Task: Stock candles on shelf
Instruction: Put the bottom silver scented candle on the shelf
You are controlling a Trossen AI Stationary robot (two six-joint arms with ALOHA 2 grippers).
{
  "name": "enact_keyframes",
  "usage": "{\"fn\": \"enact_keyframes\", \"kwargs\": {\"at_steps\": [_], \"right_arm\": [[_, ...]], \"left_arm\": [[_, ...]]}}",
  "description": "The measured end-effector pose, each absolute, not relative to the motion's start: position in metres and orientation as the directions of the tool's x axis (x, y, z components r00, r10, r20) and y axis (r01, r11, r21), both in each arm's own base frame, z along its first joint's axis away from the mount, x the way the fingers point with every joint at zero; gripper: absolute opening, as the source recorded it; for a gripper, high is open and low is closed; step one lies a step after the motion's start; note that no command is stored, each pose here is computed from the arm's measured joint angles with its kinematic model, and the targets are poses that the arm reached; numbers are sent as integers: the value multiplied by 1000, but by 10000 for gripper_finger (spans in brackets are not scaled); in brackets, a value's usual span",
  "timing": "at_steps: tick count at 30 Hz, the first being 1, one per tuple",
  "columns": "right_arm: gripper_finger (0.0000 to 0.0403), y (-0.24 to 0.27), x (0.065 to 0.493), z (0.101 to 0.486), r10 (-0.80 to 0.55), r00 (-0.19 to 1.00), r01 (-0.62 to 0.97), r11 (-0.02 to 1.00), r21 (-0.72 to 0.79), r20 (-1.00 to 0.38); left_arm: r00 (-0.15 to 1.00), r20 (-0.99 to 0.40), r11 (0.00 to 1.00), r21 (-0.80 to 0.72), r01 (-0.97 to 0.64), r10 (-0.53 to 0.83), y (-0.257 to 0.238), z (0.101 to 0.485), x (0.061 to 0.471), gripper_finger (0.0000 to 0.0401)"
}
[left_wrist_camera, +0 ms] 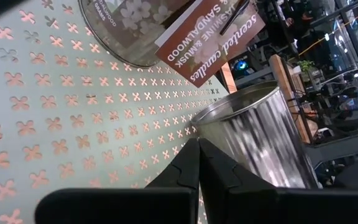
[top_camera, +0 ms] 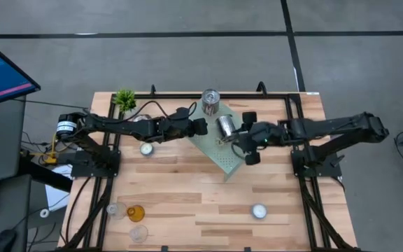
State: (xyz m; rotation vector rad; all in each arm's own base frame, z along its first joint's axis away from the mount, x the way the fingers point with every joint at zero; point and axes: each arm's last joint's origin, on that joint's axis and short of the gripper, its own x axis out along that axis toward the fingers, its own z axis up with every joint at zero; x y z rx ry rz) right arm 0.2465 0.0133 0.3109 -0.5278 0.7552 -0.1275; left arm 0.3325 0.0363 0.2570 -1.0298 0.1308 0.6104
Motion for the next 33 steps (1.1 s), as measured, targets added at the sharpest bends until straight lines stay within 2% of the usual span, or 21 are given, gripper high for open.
{"fn": "enact_keyframes", "kwargs": {"at_steps": [3, 6, 13, 18, 22, 28, 30, 33], "right_arm": [[196, 26, 249, 307, -368, 709, -79, 807, -586, -602], [194, 31, 250, 301, -376, 686, -98, 800, -592, -623], [156, 31, 247, 274, -389, 662, -93, 805, -586, -640], [137, 31, 248, 270, -407, 682, -82, 783, -616, -608], [131, 35, 243, 277, -419, 699, -52, 779, -625, -580], [128, 18, 220, 312, -452, 772, 119, 795, -595, -448], [129, 10, 216, 316, -470, 770, 157, 796, -585, -432], [133, -1, 217, 313, -427, 776, 131, 830, -543, -464]], "left_arm": [[828, -379, 366, -763, -532, 414, 36, 257, 333, 1], [828, -379, 370, -761, -533, 414, 36, 257, 333, 1], [828, -378, 381, -754, -535, 413, 36, 257, 332, 2], [828, -378, 382, -754, -535, 413, 36, 257, 332, 2], [830, -379, 382, -755, -533, 409, 36, 257, 333, 2], [830, -379, 389, -750, -535, 409, 36, 257, 332, 2], [828, -378, 388, -749, -537, 415, 36, 257, 332, 2], [826, -377, 389, -747, -539, 419, 36, 257, 332, 2]]}}
